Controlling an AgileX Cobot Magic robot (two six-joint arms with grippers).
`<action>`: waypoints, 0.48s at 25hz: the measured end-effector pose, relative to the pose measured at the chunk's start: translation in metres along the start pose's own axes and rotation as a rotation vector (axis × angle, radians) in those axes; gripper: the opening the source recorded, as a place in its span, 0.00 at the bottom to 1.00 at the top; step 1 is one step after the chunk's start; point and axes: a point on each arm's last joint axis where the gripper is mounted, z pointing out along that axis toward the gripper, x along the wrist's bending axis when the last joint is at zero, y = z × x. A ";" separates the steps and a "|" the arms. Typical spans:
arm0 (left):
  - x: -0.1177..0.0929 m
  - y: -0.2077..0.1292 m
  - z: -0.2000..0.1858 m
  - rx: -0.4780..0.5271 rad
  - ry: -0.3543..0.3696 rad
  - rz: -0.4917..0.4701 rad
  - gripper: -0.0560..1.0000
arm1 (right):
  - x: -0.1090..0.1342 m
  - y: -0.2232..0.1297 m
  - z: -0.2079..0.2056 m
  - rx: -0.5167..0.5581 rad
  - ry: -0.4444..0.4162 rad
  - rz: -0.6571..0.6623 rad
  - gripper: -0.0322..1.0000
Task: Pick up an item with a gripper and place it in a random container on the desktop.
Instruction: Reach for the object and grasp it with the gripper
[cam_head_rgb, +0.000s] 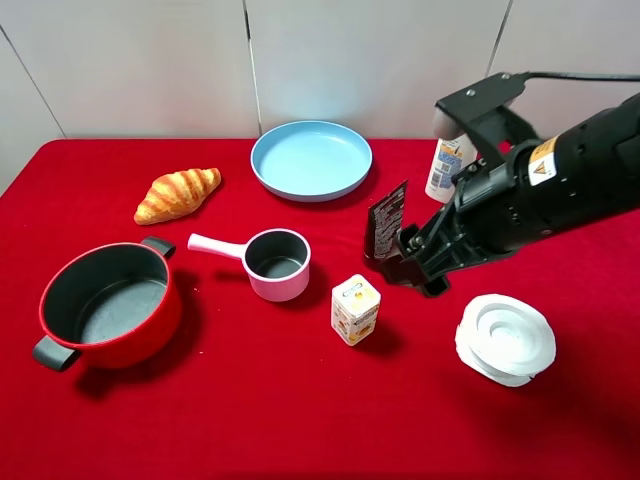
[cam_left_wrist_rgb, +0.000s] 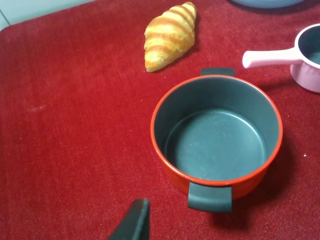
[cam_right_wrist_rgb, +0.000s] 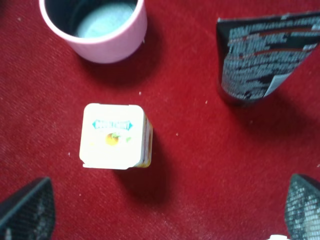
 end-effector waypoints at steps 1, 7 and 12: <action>0.000 0.000 0.000 0.000 0.000 0.000 0.99 | 0.000 0.000 0.002 0.008 0.000 0.004 0.70; 0.000 0.000 0.000 0.000 0.000 0.000 0.99 | 0.002 -0.002 0.021 0.065 0.002 0.023 0.70; 0.000 0.000 0.000 0.000 0.000 0.001 0.99 | 0.012 -0.002 0.039 0.082 0.016 -0.008 0.70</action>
